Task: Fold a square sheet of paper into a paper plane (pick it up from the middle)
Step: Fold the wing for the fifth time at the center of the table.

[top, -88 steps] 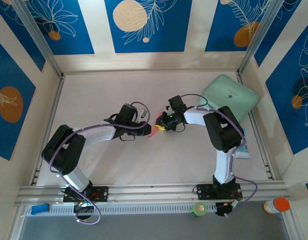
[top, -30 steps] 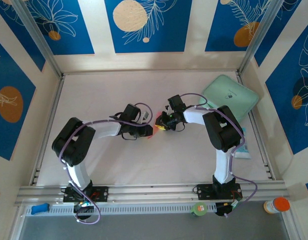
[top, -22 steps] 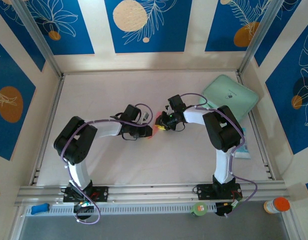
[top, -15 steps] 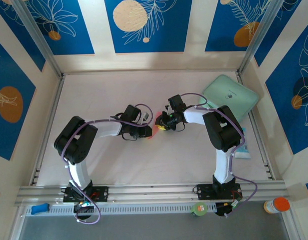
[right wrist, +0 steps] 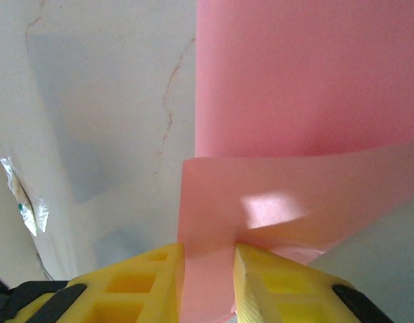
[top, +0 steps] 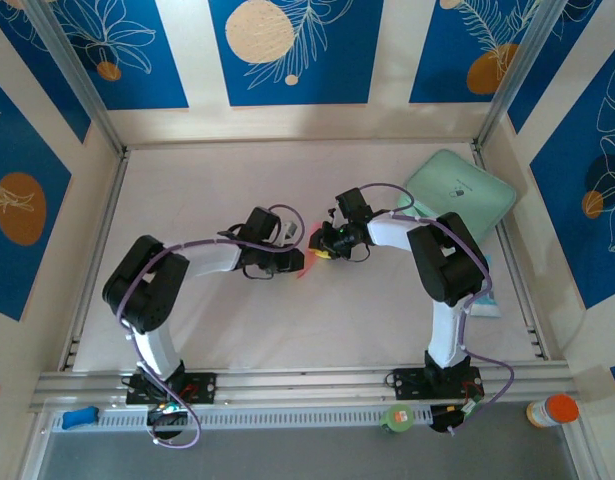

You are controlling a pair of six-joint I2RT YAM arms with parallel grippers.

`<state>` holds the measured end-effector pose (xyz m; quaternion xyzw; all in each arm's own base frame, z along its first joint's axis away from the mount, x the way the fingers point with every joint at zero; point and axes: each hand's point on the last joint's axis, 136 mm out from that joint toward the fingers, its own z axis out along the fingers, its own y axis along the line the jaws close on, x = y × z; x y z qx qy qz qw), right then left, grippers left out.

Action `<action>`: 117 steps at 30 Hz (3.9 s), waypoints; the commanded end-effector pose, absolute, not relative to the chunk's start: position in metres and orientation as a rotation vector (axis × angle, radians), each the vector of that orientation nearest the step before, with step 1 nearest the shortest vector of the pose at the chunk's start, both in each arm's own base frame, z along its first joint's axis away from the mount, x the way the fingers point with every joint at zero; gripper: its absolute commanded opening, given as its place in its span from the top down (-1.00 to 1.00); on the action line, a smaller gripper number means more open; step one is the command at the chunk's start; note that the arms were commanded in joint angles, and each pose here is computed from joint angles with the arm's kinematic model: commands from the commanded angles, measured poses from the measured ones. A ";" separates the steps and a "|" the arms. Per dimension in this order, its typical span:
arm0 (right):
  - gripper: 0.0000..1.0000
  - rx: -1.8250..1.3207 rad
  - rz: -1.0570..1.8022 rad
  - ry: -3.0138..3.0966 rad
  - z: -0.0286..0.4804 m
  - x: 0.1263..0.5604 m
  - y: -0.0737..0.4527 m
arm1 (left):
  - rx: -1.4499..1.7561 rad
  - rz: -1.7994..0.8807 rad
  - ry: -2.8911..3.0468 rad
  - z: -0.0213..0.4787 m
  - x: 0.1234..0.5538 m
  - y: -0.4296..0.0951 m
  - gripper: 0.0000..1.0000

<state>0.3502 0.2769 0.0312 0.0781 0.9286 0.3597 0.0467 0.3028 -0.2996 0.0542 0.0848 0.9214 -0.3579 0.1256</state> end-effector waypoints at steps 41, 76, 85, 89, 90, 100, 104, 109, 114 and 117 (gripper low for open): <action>0.48 0.161 1.137 2.789 0.052 0.351 0.286 | 0.263 -1.068 2.749 0.024 0.294 -0.301 0.77; 0.52 0.178 1.113 2.841 0.028 0.362 0.286 | 0.242 -0.998 2.811 0.002 0.284 -0.293 0.86; 0.51 0.182 1.084 2.843 0.015 0.371 0.278 | 0.228 -0.990 2.836 0.000 0.282 -0.291 0.88; 0.52 0.181 1.068 2.850 0.010 0.376 0.274 | 0.224 -0.986 2.847 -0.002 0.281 -0.290 0.89; 0.51 0.180 1.066 2.852 0.009 0.377 0.273 | 0.225 -0.986 2.850 -0.003 0.280 -0.290 0.89; 0.52 0.180 1.032 2.868 0.001 0.383 0.263 | 0.226 -0.986 2.834 0.004 0.283 -0.290 0.87; 0.53 0.175 1.025 2.894 -0.007 0.374 0.263 | 0.234 -1.014 2.783 0.024 0.288 -0.294 0.75; 0.55 0.177 1.008 2.903 -0.011 0.370 0.262 | 0.229 -1.051 2.753 0.039 0.288 -0.294 0.71; 0.56 0.173 1.009 2.908 -0.011 0.370 0.264 | 0.212 -1.045 2.786 0.032 0.280 -0.290 0.73; 0.55 0.172 1.010 2.908 -0.011 0.370 0.264 | 0.207 -1.039 2.812 0.025 0.276 -0.288 0.74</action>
